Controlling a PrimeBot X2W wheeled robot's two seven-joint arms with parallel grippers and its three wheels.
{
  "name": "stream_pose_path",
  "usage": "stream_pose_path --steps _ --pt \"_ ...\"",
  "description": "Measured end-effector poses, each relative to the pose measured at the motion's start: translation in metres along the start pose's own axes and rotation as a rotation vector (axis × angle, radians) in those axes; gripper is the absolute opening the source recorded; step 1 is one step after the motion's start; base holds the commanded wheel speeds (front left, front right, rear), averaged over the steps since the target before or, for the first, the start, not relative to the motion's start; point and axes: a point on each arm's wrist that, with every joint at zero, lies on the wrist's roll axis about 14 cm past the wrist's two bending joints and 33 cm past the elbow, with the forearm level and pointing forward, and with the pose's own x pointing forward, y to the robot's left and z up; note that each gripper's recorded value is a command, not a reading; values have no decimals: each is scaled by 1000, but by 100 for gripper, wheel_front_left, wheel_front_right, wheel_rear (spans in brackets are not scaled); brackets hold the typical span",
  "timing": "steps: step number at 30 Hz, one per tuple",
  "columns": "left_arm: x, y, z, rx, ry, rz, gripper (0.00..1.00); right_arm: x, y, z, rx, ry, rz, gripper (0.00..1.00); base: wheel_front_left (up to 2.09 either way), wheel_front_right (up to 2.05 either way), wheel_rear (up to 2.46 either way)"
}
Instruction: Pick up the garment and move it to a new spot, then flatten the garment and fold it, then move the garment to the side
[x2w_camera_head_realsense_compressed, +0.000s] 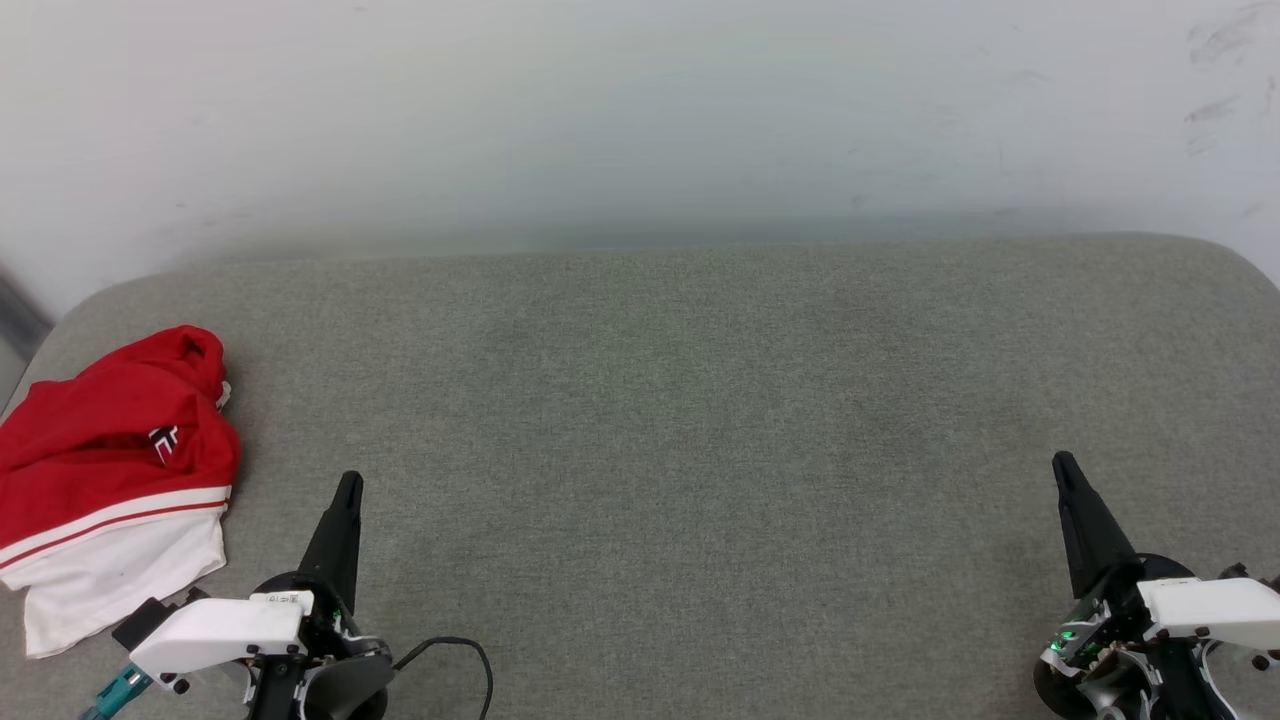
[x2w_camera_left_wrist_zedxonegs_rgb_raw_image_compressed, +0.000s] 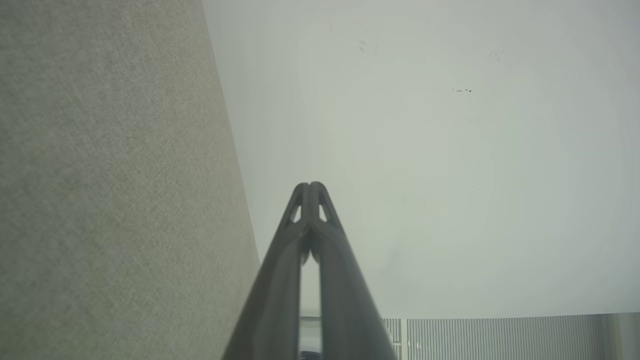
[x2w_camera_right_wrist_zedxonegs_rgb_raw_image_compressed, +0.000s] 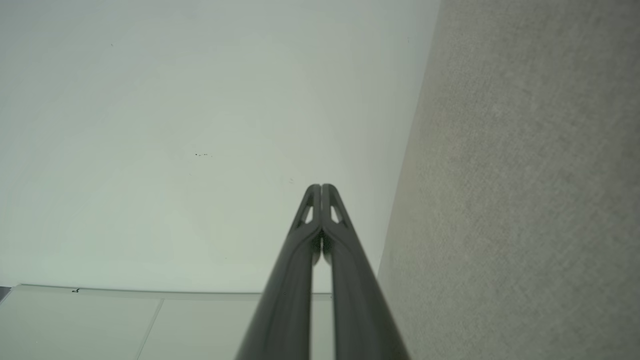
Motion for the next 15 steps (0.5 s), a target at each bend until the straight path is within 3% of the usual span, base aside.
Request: stream_pose_path --steps 15 --pt "0 0 0 0 1 0 0 0 0 0 0 0 0 0 0 0 0"
